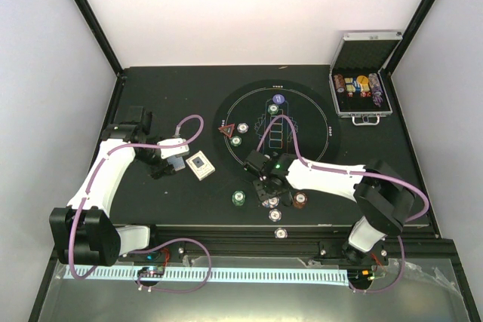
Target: Distribute texas hold em gaming equipment
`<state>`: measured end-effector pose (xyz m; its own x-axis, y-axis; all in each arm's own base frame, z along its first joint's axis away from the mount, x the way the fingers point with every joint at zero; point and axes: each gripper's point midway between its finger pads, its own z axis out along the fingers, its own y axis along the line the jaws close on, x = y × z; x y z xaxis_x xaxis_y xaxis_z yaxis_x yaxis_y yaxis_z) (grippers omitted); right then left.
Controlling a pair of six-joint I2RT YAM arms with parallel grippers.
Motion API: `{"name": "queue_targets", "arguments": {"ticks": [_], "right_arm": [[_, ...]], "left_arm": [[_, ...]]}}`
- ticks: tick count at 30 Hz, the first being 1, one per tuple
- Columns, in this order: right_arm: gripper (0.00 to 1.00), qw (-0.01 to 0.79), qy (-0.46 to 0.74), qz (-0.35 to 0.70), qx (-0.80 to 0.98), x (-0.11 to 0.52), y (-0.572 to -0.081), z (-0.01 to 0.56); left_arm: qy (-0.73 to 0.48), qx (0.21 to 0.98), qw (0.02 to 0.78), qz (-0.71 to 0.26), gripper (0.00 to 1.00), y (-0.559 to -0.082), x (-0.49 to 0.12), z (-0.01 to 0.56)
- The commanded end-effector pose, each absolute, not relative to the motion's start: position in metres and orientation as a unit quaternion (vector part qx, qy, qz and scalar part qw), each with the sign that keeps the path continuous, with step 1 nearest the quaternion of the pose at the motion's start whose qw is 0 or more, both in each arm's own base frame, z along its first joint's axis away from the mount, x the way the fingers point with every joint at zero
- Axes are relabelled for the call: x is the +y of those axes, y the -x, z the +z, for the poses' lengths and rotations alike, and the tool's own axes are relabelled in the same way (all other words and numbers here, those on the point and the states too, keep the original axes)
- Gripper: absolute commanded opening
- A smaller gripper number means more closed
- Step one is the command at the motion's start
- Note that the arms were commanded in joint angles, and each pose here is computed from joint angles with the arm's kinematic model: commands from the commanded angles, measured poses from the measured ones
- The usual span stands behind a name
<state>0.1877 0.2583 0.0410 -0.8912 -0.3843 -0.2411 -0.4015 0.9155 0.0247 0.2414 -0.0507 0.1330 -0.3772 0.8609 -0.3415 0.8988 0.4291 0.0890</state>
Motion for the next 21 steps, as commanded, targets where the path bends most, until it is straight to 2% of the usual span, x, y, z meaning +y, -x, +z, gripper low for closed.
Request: {"name": "queue_targets", "arguments": {"ticks": [1, 10, 17, 21], "right_arm": [[0.65, 0.122, 0.2, 0.038, 0.971, 0.254, -0.185, 0.046], [0.66, 0.099, 0.198, 0.037, 0.974, 0.246, -0.174, 0.022], [0.54, 0.107, 0.196, 0.042, 0.974, 0.248, -0.176, 0.026], [0.43, 0.108, 0.198, 0.043, 0.973, 0.248, -0.176, 0.028]], "left_arm": [[-0.538, 0.822, 0.185, -0.044, 0.01, -0.245, -0.049, 0.145], [-0.536, 0.822, 0.184, -0.047, 0.02, -0.244, -0.049, 0.144], [-0.537, 0.822, 0.184, -0.045, 0.02, -0.245, -0.049, 0.144], [-0.536, 0.823, 0.184, -0.045, 0.02, -0.245, -0.049, 0.144]]}}
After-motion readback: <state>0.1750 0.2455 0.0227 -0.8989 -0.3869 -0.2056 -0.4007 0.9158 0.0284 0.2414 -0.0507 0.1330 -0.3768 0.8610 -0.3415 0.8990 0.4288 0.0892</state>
